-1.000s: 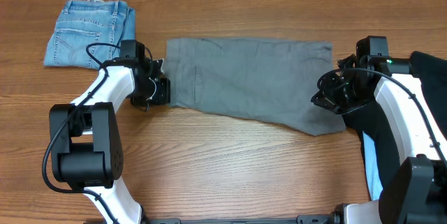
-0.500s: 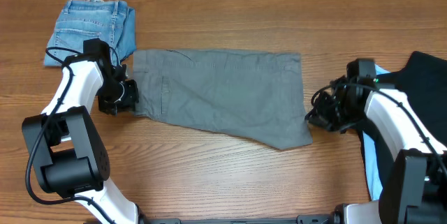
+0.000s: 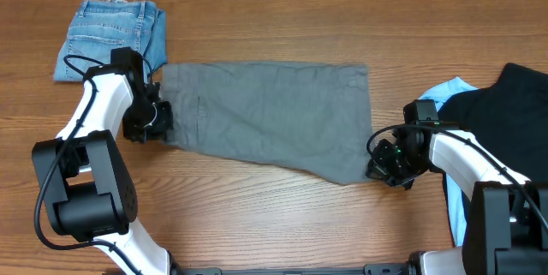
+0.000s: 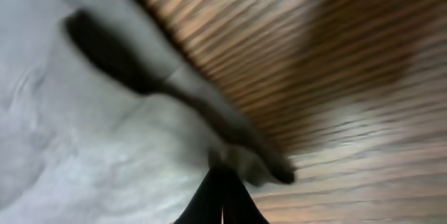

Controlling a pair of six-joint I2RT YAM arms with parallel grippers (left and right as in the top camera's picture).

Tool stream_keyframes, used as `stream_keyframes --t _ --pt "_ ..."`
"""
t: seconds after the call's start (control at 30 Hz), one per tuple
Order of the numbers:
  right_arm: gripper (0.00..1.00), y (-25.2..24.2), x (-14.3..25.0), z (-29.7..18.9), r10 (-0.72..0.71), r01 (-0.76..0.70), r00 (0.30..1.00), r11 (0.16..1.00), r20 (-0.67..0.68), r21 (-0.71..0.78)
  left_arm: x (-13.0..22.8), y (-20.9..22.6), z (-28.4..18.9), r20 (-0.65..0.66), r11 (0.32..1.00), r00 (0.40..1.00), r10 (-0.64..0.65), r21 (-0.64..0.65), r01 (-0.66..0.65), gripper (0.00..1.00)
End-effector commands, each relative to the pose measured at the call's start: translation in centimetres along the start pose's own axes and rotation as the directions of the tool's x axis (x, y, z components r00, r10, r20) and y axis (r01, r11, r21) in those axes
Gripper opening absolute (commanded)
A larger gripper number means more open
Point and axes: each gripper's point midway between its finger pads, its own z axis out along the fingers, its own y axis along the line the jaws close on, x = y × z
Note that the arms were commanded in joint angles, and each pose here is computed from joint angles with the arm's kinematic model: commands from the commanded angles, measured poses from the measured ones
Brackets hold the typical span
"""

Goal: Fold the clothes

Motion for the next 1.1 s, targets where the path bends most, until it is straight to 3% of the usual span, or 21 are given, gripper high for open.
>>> stream_keyframes --t 0.0,0.2,0.33,0.4,0.5,0.6,0.73,0.87,0.9,0.93,1.0,1.07 --pt "0.04 -1.4 -0.6 -0.2 0.057 -0.06 0.997 0.996 0.052 0.066 -1.1 2.4 -2.2 0.058 0.993 0.997 -0.059 -0.096 0.064 0.04" --pt "0.04 -1.6 -0.6 -0.2 0.071 -0.076 0.996 0.994 0.057 0.076 -2.1 3.4 -4.5 0.087 0.991 0.992 -0.087 -0.09 0.095 0.04" --pt "0.04 -1.7 -0.4 -0.2 0.076 -0.079 0.996 0.993 0.049 0.082 -1.3 3.3 -5.0 0.051 0.991 0.995 -0.085 -0.098 0.09 0.17" --pt "0.04 -1.8 -0.3 -0.2 0.077 -0.08 0.996 0.993 0.045 0.084 -0.6 3.3 -5.1 0.024 0.991 0.996 -0.088 -0.103 0.09 0.29" --pt "0.04 -1.7 -0.1 -0.2 0.078 -0.081 0.996 0.993 0.039 0.082 0.0 3.3 -5.2 -0.002 0.991 0.996 -0.089 -0.105 0.089 0.36" --pt "0.18 -0.2 0.1 -0.7 0.018 -0.019 1.0 1.0 0.01 0.015 -0.2 3.1 -5.8 0.002 0.992 0.996 -0.089 -0.092 0.089 0.3" --pt "0.21 3.8 -0.9 -3.5 -0.106 0.113 0.993 0.986 0.057 -0.127 -1.8 0.7 -8.0 0.055 0.999 0.998 -0.038 0.027 0.037 0.26" --pt "0.27 7.3 -2.7 -8.0 -0.158 0.192 0.971 0.963 0.182 -0.19 -3.5 -3.2 -10.4 0.136 0.983 0.989 0.052 0.166 -0.074 0.25" --pt "0.31 7.9 -3.2 -8.9 -0.166 0.209 0.963 0.957 0.21 -0.199 -3.6 -4.1 -10.6 0.15 0.977 0.986 0.076 0.186 -0.103 0.26" --pt "0.43 9.0 -4.4 -10.1 -0.182 0.242 0.945 0.948 0.271 -0.209 -3.9 -5.5 -10.7 0.173 0.968 0.978 0.117 0.201 -0.151 0.27" --pt "0.53 10.1 -6.3 -11.3 -0.195 0.283 0.91 0.937 0.366 -0.204 -4.1 -6.8 -10.3 0.192 0.958 0.963 0.19 0.18 -0.225 0.3" --pt "0.54 10.9 -8.1 -12.0 -0.203 0.318 0.87 0.928 0.449 -0.196 -4.0 -8.0 -9.9 0.197 0.947 0.95 0.243 0.165 -0.276 0.3"
